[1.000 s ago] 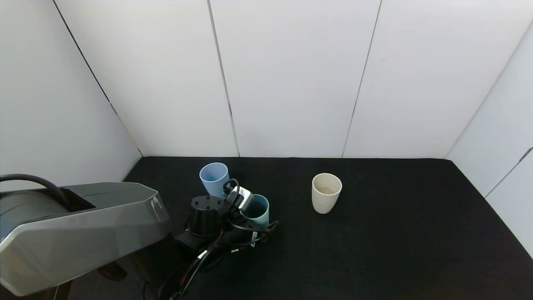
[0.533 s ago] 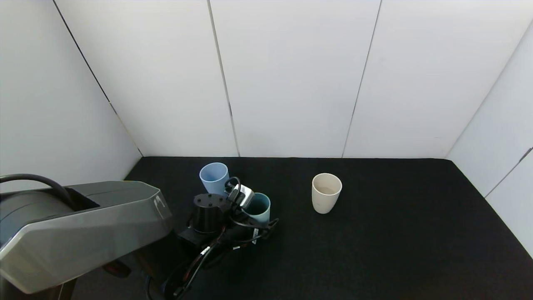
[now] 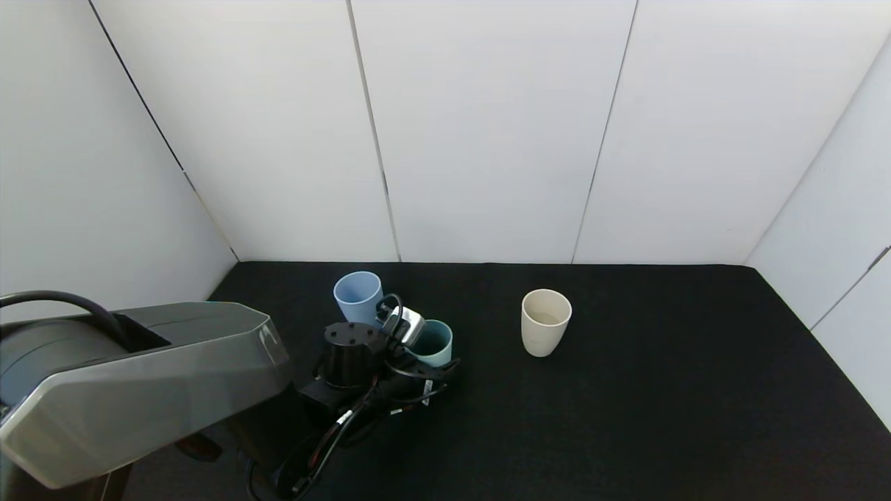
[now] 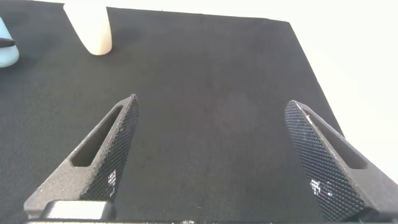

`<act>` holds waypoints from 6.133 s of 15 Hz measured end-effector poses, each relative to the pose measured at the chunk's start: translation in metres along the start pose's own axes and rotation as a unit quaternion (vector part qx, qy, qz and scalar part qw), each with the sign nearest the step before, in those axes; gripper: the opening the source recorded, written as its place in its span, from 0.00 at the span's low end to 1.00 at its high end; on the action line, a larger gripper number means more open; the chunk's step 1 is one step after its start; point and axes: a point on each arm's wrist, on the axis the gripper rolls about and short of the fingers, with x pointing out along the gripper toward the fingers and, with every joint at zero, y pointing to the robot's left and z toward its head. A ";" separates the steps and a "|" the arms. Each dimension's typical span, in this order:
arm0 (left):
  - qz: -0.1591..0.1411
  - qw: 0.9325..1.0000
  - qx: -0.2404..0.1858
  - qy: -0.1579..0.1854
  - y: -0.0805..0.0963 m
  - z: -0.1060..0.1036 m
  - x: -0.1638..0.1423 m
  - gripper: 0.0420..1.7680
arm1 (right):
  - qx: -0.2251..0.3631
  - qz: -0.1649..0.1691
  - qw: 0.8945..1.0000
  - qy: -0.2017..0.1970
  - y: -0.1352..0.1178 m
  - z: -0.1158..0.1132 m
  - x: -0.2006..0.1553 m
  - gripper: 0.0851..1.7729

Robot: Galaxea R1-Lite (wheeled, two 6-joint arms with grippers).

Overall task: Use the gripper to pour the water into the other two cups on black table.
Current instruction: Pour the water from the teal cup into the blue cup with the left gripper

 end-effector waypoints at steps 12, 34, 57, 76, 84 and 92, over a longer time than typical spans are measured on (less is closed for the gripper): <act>0.010 1.000 -0.001 0.016 0.009 0.027 -0.023 0.67 | 0.000 0.001 1.000 0.000 0.000 0.000 0.000 0.96; 0.163 0.983 0.071 0.049 0.157 0.120 -0.093 0.67 | 0.000 0.000 1.000 0.000 0.000 0.000 0.000 0.96; 0.188 0.914 0.317 0.168 0.182 0.125 -0.070 0.67 | 0.000 0.000 1.000 0.000 0.000 0.000 0.000 0.96; 0.202 0.829 0.465 0.233 0.153 0.133 -0.057 0.67 | 0.000 0.000 1.000 0.000 0.000 0.000 0.000 0.96; 0.212 0.803 0.495 0.255 0.149 0.133 -0.051 0.67 | 0.000 0.000 1.000 0.000 0.000 0.000 0.000 0.96; 0.210 0.800 0.502 0.252 0.144 0.135 -0.048 0.67 | 0.000 0.000 1.000 0.000 0.000 0.000 0.000 0.96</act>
